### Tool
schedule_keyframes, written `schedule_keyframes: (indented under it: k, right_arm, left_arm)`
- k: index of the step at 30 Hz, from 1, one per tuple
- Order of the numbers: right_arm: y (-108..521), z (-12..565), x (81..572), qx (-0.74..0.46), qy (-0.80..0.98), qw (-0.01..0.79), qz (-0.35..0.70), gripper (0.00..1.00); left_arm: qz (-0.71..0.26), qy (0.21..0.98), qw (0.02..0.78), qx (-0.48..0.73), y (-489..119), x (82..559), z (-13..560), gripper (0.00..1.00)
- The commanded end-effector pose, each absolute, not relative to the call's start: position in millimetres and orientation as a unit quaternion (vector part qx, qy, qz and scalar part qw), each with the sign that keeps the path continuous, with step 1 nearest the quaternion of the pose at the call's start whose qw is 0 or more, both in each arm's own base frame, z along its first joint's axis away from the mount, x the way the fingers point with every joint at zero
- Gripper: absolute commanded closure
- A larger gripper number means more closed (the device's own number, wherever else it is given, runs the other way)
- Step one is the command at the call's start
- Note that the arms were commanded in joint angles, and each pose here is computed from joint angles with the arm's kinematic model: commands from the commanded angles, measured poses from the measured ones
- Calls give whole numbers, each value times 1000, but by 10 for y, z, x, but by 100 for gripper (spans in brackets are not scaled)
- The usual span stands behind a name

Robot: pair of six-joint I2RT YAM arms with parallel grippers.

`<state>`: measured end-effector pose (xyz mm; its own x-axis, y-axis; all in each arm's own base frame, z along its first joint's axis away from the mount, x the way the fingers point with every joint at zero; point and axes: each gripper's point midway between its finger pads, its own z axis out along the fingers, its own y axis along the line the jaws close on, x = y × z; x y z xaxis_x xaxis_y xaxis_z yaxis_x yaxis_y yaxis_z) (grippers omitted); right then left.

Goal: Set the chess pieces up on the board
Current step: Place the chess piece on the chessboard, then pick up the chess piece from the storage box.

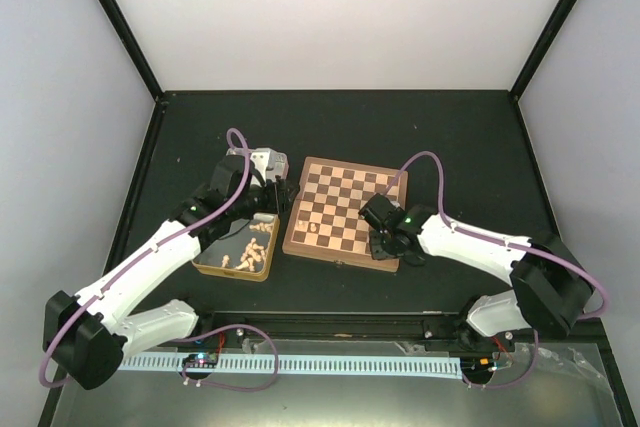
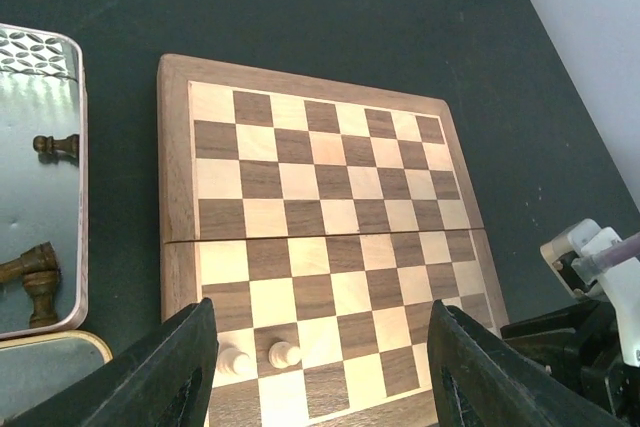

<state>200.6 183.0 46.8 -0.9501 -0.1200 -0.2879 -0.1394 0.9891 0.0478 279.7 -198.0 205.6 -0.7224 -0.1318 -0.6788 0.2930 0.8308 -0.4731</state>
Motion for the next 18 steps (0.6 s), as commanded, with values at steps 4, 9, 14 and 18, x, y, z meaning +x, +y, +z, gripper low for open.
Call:
schedule_keyframes:
  k: [4, 9, 14, 18]
  right_arm:
    - [1853, 703, 2111, -59, 982, 173, 42, 70]
    - [1858, 642, 2144, -60, 983, 170, 30, 70]
    - [1897, 735, 2245, -56, 980, 188, 28, 69]
    - [1880, 880, 2349, -41, 975, 216, 22, 69]
  left_arm:
    - [-254, 895, 366, 7, -1760, 2810, 1960, 40]
    - [-221, 899, 376, -40, -1500, 2808, 1824, 38]
    - [-182, 906, 370, -97, -1195, 2756, 1554, 36]
    - [-162, 914, 350, -128, -1037, 2697, 1294, 38]
